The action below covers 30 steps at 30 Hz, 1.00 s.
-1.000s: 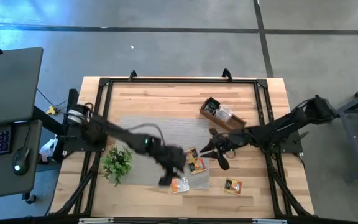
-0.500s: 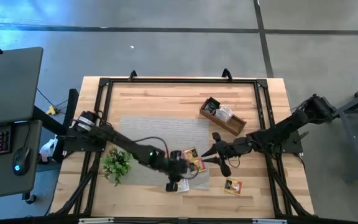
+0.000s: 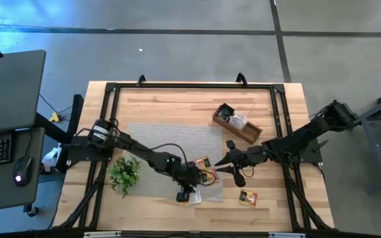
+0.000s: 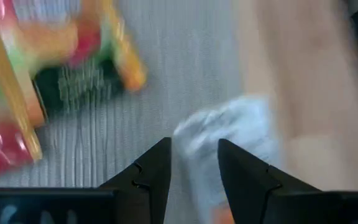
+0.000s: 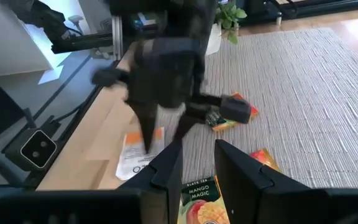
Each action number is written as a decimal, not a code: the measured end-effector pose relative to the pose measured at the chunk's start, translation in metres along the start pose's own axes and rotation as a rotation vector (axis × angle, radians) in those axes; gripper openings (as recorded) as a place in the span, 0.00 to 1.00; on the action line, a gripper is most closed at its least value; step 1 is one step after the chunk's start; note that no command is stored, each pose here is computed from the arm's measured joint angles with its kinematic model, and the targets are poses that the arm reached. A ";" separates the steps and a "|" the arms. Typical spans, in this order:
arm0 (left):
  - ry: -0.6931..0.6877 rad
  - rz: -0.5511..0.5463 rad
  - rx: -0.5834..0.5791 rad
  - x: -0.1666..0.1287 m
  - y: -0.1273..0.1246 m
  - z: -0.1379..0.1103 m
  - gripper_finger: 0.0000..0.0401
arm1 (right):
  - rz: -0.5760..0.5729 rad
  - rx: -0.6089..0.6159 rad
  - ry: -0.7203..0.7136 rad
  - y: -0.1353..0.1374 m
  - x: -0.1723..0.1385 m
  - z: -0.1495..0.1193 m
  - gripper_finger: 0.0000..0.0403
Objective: Pick & Place Tea
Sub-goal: Put the orange tea bag into the middle section of the wooden organizer
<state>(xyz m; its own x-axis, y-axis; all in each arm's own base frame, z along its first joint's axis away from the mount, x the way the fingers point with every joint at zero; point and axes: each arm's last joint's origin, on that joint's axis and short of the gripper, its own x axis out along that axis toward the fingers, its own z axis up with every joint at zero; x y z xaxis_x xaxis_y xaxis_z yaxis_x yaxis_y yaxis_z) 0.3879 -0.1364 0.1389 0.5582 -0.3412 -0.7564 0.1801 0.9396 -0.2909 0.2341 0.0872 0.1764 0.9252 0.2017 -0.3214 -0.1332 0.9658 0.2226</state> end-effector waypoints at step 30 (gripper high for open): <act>-0.091 0.050 0.120 0.005 0.001 0.009 0.32 | -0.001 0.003 0.001 0.000 0.000 0.000 0.22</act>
<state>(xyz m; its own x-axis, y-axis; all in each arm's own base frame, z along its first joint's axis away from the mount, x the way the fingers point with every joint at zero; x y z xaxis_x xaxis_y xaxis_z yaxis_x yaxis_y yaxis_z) 0.3980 -0.1370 0.1403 0.6391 -0.2955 -0.7101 0.2429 0.9536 -0.1781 0.2341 0.0871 0.1763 0.9249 0.2013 -0.3227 -0.1317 0.9655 0.2248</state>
